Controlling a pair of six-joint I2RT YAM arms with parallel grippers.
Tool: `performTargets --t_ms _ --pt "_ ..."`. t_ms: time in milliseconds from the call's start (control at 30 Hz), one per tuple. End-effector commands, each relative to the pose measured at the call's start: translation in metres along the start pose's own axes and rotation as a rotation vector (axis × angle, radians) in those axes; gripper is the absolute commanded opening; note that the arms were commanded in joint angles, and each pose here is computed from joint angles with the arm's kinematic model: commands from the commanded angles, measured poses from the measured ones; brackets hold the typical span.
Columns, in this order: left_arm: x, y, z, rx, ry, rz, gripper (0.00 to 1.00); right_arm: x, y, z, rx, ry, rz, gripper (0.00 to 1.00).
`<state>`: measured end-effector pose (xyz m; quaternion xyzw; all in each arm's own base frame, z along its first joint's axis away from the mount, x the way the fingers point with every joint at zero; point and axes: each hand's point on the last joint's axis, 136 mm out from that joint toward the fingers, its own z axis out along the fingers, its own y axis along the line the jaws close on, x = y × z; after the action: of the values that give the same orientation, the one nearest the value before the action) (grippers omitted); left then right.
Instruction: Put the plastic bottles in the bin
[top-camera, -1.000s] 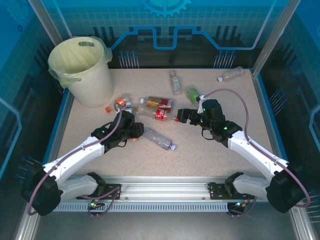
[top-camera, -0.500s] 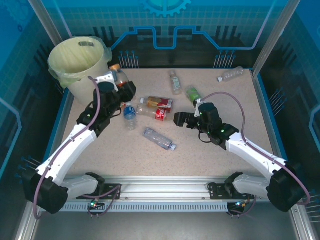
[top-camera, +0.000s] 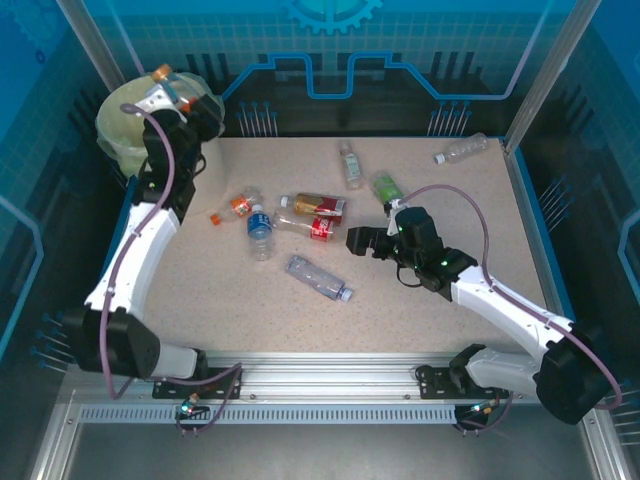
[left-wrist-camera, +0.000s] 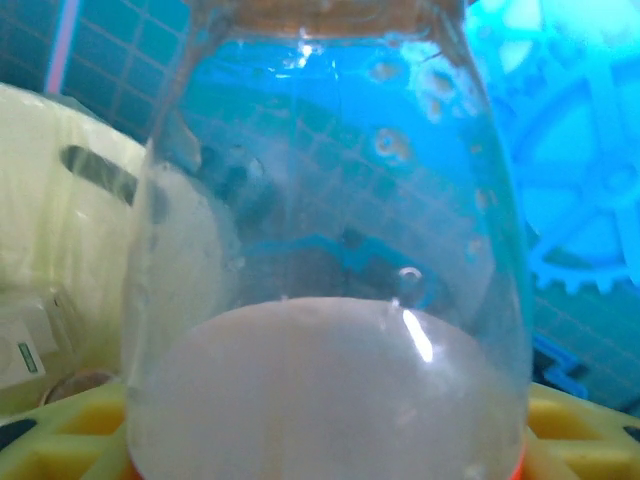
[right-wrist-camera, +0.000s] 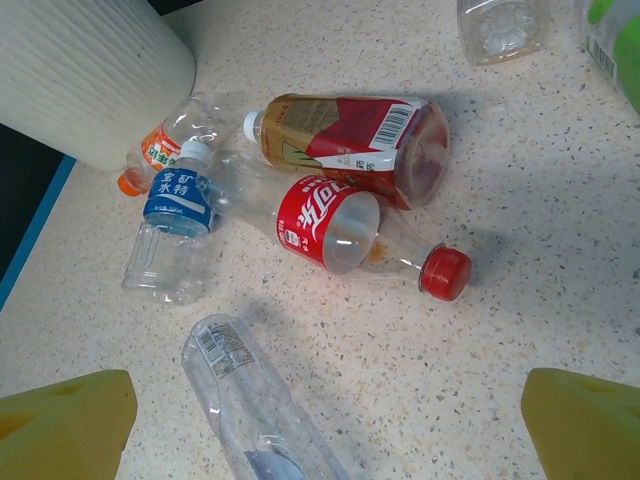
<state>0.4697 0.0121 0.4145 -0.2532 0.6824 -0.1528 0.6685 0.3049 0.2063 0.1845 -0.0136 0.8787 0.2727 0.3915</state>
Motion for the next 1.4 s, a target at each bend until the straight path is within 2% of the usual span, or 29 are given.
performTargets --t_ms 0,200,400,567,800,1100,1367 --pt "-0.04 0.008 0.019 -0.022 -0.11 -0.07 0.51 -0.006 0.002 -0.01 0.014 -0.033 -0.021 1.0" --pt "-0.055 0.057 0.061 -0.161 -0.171 -0.174 0.52 -0.006 -0.004 -0.016 0.041 -0.048 -0.021 1.0" --pt "-0.05 0.098 0.098 -0.249 -0.186 -0.362 0.5 -0.006 -0.009 -0.021 0.062 -0.057 -0.026 1.0" --pt "-0.038 0.121 0.12 -0.356 -0.165 -0.393 0.51 -0.005 -0.013 -0.025 0.082 -0.061 -0.029 1.0" --pt "-0.016 0.16 0.142 -0.513 -0.093 -0.515 0.52 -0.003 -0.019 -0.028 0.104 -0.065 -0.035 1.0" --pt "-0.012 0.171 0.166 -0.514 -0.076 -0.521 0.63 -0.002 -0.025 -0.035 0.132 -0.075 -0.045 1.0" --pt "-0.022 0.155 0.171 -0.424 -0.061 -0.536 0.82 0.004 -0.027 -0.036 0.129 -0.069 -0.061 1.0"
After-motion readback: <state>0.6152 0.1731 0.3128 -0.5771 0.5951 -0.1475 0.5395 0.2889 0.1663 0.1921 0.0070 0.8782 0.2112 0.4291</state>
